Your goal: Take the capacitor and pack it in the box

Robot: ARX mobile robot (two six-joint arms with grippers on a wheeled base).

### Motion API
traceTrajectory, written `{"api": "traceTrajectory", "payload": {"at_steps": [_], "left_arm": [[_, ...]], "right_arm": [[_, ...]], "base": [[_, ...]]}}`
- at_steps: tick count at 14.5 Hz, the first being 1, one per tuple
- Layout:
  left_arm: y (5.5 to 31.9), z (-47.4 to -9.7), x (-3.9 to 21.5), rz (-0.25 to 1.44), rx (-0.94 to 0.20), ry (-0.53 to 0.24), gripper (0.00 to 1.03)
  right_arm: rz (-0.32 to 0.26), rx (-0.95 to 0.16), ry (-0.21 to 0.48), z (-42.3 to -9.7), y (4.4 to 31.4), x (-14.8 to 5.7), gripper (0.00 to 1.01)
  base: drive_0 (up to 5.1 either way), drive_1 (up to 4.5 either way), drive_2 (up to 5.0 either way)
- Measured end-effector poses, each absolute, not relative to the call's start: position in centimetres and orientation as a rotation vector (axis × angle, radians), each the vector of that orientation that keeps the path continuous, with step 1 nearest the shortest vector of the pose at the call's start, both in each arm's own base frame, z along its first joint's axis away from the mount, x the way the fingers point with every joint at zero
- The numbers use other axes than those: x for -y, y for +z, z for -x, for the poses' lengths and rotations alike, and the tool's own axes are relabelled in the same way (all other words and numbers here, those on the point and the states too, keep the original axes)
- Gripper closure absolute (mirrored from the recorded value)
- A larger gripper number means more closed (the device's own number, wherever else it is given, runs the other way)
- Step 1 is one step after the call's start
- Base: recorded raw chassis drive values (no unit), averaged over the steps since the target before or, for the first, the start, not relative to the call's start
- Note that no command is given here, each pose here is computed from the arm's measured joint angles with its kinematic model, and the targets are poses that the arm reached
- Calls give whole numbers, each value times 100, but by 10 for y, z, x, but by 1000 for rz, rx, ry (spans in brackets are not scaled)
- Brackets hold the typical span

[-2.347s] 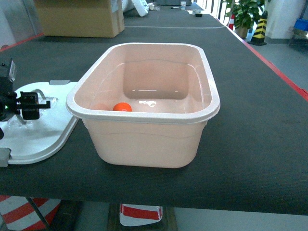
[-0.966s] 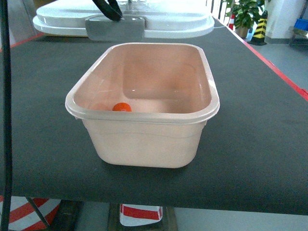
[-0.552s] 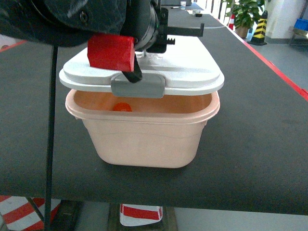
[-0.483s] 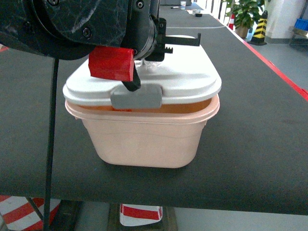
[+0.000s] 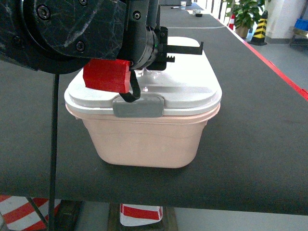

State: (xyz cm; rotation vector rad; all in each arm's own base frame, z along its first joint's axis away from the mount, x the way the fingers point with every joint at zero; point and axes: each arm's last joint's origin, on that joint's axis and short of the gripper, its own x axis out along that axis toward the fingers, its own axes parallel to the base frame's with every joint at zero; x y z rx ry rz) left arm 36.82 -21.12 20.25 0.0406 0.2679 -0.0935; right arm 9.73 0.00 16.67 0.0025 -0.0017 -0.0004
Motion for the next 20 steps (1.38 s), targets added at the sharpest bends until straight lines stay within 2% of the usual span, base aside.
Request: {"api": "traceTrajectory", "payload": {"at_steps": [3,6,8,9,13,15,17,18,20], "left_arm": [[217,-361,204,-1,-200,-106,65],[264,-345,185,89,19,-73,26],[271,-331,165,96,106,-29,3],[260,-300,125,24,123,110,5],[249,-271,103,-14,158,194,5],[233,-272,104,-59,71,195,5],[233,-271,104,-59,59,178,6],[230,-267,97,-66,13,94,15],[218,-242,72,-28,-3,16,36]], "right_arm": [[-2,2,0,-97,167,0,3],[-2,2,0,-97,167,0,3],[-2,2,0,-97,167,0,3],[-2,2,0,-97,167,0,3],[-2,2,0,-97,167,0,3],[-2,2,0,-97,167,0,3],[-2,2,0,-97,167,0,3],[-2,2,0,-97,167,0,3],[-2,1,-1,-97,167,0,3]], "base": [[0,0,0],[0,0,0],[0,0,0],[0,0,0],[0,0,0],[0,0,0],[0,0,0],[0,0,0],[0,0,0]]}}
